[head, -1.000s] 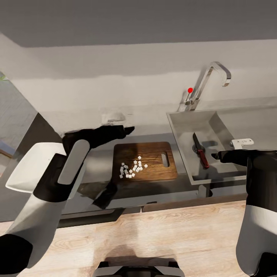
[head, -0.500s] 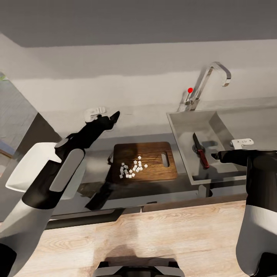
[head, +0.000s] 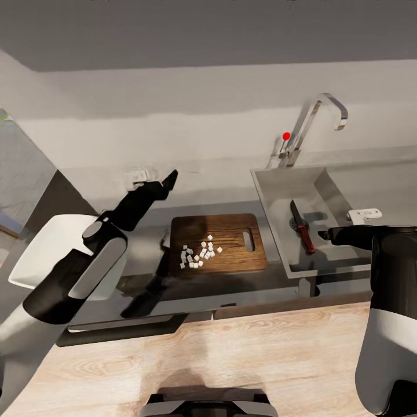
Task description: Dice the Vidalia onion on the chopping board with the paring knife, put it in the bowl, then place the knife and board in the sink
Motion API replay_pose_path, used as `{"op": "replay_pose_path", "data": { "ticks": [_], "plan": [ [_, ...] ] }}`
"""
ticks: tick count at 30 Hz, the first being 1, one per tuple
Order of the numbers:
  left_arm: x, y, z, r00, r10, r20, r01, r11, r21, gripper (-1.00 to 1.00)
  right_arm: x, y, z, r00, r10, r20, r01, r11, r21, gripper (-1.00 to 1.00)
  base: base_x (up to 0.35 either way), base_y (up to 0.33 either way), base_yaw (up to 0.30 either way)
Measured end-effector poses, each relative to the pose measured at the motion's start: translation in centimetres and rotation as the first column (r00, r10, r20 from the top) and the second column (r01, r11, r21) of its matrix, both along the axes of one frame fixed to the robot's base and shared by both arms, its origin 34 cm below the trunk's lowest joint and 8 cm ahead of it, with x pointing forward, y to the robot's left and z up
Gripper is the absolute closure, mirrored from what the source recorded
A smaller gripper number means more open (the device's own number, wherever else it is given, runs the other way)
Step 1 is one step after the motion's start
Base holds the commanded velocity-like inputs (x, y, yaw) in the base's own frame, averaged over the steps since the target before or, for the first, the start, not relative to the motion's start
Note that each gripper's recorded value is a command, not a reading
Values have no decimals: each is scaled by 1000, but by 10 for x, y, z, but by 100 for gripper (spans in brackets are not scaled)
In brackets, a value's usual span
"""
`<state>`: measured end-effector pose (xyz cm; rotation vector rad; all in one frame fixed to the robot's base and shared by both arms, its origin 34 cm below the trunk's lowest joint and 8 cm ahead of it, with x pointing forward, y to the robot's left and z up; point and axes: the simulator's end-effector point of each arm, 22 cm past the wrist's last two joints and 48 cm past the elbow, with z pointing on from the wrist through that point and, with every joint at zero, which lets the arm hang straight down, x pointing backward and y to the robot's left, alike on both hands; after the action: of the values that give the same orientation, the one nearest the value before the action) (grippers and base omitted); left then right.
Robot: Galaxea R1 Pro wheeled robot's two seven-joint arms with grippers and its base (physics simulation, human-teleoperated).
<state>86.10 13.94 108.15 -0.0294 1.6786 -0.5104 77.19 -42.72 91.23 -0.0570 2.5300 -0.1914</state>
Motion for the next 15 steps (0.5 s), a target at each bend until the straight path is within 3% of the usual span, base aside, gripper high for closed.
{"op": "replay_pose_path", "data": {
  "ticks": [6, 10, 11, 15],
  "plan": [
    [-24, -46, -17, 994, -107, -27, 108, 994, 34, -100, 1, 1, 4, 1000, 1, 7, -1, 1000, 1, -100, 0, 0, 0],
    [-32, -62, -19, 989, -142, -40, 143, 989, 37, -100, 1, 1, 8, 1000, 1, 13, -1, 1000, 1, -100, 0, 0, 0],
    [-31, -61, -23, 987, -144, -71, 148, 988, 51, -100, 1, 1, 10, 1000, 1, 15, -1, 1000, 0, -100, 0, 0, 0],
    [-26, -52, -17, 989, -126, -79, 130, 990, 52, -100, 2, 1, 13, 1000, 1, 21, -1, 1000, 0, -100, 0, 0, 0]
  ]
}}
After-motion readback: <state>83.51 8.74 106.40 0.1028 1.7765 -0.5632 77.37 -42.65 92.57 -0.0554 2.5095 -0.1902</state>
